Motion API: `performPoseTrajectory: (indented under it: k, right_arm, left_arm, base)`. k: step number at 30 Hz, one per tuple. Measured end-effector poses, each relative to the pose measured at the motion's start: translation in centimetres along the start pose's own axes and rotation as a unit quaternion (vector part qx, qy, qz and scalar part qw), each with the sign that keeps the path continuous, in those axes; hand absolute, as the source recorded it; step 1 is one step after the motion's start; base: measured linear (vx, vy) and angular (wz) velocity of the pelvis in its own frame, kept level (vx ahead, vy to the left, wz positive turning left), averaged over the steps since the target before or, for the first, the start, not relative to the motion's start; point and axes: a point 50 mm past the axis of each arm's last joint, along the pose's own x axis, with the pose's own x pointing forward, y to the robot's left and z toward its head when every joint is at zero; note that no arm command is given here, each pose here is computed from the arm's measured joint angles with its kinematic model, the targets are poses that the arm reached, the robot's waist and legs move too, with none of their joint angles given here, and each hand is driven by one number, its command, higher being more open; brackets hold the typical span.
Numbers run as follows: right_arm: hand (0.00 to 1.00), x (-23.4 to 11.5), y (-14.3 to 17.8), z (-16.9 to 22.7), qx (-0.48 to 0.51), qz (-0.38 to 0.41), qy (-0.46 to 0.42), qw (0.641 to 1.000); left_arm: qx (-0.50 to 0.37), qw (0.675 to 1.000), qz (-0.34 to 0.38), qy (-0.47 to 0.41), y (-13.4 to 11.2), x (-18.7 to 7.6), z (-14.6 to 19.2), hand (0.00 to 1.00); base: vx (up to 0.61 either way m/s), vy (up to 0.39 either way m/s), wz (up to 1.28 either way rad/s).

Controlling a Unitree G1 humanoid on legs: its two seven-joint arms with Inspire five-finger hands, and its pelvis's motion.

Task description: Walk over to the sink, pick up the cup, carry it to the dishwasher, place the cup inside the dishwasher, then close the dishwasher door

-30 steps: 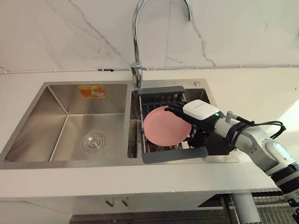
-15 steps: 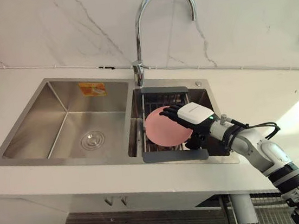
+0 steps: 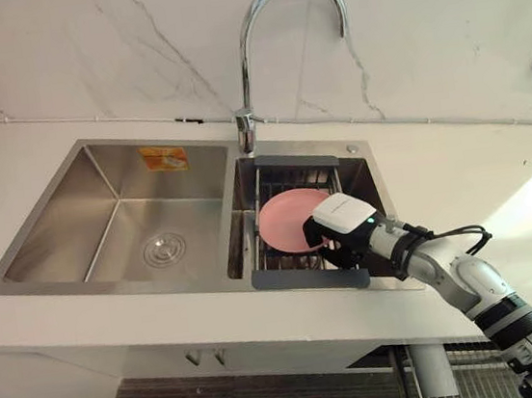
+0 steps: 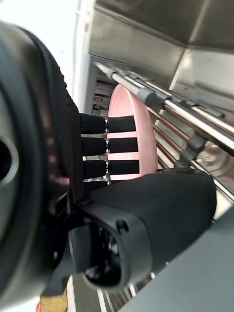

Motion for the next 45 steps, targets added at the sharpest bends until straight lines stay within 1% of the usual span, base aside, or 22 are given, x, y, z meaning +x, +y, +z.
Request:
performPoseTrajectory:
  k: [6, 12, 17, 27, 32, 36, 42, 43, 45]
  right_arm:
    - [0.00, -0.2, -0.6, 0.3, -0.011, -0.051, 0.006, 0.999]
    - [0.00, -1.0, -2.4, -1.0, -0.013, -0.114, 0.046, 0.992]
    - [0.00, -1.2, -3.1, -1.0, -0.013, -0.130, 0.048, 0.990]
    - [0.00, -1.8, -3.4, -0.7, 0.028, -0.151, 0.046, 0.987]
    - [0.00, -3.3, -4.7, -0.9, 0.045, -0.192, 0.058, 0.979]
    - [0.00, -5.5, -5.7, -1.3, 0.047, -0.231, 0.081, 0.968]
    - [0.00, -5.8, -6.0, -1.3, 0.043, -0.240, 0.074, 0.967]
    - [0.00, -5.9, -6.0, -1.4, 0.042, -0.241, 0.077, 0.966]
    - [0.00, -6.8, -6.8, -2.5, 0.033, -0.268, 0.104, 0.957]
  left_arm:
    - [-0.001, 1.000, 0.004, -0.001, 0.1, 0.0, -0.1, 1.00]
    - [-0.002, 1.000, 0.010, -0.001, 0.0, -0.1, -0.3, 1.00]
    - [-0.003, 1.000, 0.010, -0.002, -0.1, -0.1, -0.3, 1.00]
    - [-0.004, 1.000, 0.011, 0.000, -0.1, -0.2, -0.6, 1.00]
    - [-0.006, 1.000, 0.021, 0.000, -0.1, -0.3, -0.8, 1.00]
    - [0.008, 1.000, 0.024, 0.001, -0.1, -0.3, -1.2, 1.00]
    - [0.000, 1.000, 0.030, 0.003, -0.1, -0.5, -1.7, 1.00]
    - [0.002, 1.000, 0.027, 0.001, -0.3, -0.5, -1.5, 1.00]
    - [0.018, 1.000, 0.005, -0.010, -1.6, 0.0, -0.3, 1.00]
  base:
    - [0.00, 0.000, -0.02]
    - [0.00, 0.000, -0.01]
    - [0.00, 0.000, 0.00]
    - [0.00, 0.000, 0.00]
    - [0.00, 0.013, -0.02]
    - [0.00, 0.005, 0.04]
    - [-0.02, 0.037, -0.71]
    - [-0.11, 0.058, -1.11]
    - [-0.15, 0.074, -1.16]
